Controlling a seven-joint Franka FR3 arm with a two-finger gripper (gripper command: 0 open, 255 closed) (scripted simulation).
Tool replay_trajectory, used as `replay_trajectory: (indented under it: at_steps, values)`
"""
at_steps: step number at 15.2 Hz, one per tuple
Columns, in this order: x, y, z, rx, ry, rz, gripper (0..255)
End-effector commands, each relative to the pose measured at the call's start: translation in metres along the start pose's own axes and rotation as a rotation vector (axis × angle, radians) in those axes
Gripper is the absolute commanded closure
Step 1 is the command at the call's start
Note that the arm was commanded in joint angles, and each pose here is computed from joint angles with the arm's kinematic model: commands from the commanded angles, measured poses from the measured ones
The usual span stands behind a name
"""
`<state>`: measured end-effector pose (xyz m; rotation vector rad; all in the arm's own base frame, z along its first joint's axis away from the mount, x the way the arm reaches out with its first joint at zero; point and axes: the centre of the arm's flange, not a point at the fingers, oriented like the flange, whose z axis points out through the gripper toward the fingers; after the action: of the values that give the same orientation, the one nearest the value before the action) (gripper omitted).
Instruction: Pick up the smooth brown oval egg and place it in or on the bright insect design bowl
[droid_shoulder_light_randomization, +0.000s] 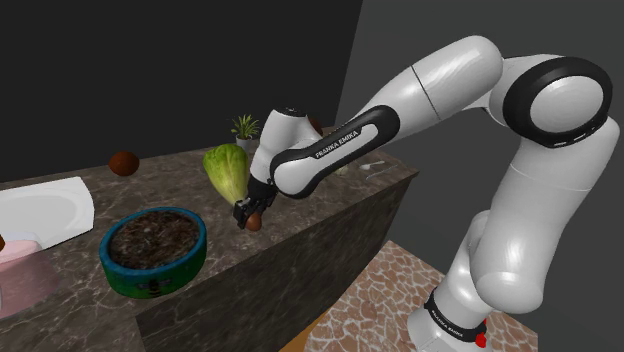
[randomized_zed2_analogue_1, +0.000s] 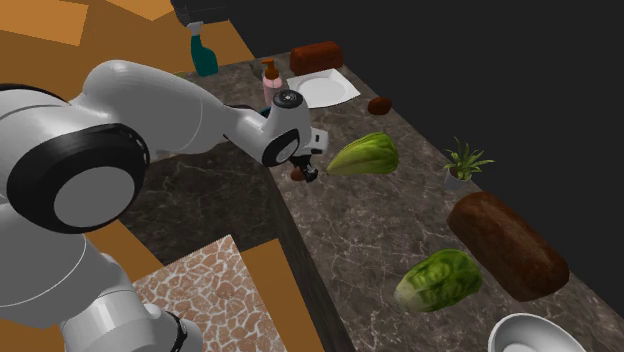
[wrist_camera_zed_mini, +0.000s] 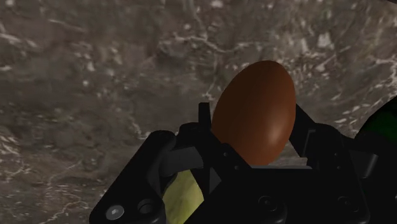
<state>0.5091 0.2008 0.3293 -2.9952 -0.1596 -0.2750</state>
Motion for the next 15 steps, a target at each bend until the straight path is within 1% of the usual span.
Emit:
replay_trajectory:
  at_steps: [1,15]
  values:
    - [0.002,-0.001,-0.011,0.0,0.0,0.0,255]
    - [0.016,-0.01,-0.083,0.0,0.0,0.0,255]
